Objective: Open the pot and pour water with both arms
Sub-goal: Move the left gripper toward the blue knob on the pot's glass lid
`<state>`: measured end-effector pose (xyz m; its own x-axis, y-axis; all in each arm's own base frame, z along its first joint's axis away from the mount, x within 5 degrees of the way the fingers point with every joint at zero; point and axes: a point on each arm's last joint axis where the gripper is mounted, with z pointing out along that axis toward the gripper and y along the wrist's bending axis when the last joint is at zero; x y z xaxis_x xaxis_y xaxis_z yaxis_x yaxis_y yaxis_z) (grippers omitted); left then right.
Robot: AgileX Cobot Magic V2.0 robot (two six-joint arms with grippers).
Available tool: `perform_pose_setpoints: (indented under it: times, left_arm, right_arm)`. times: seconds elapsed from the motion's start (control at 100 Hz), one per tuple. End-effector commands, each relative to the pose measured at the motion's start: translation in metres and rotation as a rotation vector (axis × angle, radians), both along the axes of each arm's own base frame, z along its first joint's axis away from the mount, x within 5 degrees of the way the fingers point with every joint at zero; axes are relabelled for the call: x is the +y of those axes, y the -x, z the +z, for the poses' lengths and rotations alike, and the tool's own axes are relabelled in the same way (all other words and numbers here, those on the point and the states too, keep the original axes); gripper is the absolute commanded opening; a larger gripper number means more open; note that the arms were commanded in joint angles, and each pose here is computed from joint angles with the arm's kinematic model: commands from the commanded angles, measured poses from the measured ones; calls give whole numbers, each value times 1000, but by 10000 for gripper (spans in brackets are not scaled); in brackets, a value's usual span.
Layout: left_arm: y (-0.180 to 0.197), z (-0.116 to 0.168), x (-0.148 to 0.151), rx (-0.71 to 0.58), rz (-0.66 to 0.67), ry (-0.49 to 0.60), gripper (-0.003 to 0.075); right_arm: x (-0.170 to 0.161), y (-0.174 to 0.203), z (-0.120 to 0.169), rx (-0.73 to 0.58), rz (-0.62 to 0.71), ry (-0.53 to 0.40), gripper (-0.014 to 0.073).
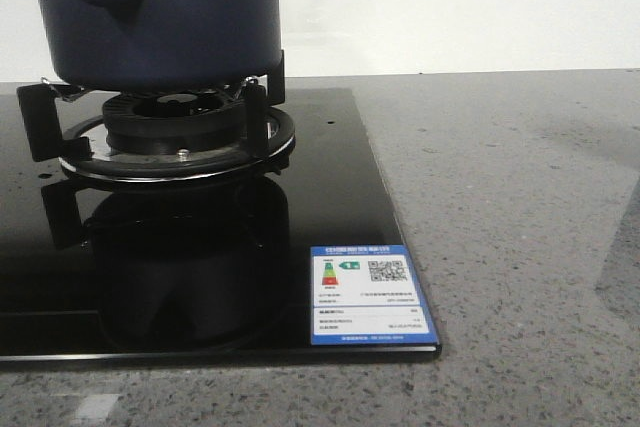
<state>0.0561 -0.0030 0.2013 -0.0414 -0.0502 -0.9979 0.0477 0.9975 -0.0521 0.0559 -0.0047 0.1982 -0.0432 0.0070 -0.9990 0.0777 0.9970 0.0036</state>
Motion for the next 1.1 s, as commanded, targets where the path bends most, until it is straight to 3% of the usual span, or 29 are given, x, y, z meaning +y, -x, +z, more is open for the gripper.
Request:
perform_pose_setpoints:
  times: [0.0, 0.86, 1.09]
  left_arm:
    - [1, -2, 0, -74, 5, 16, -19]
    - [1, -2, 0, -79, 5, 16, -19]
    - [1, -2, 0, -81, 5, 16, -19]
  right_arm:
    - [1, 0, -1, -62, 7, 16, -66]
    - [1, 0, -1, -62, 7, 16, -66]
    - [1, 1, 4, -122, 11, 13, -66]
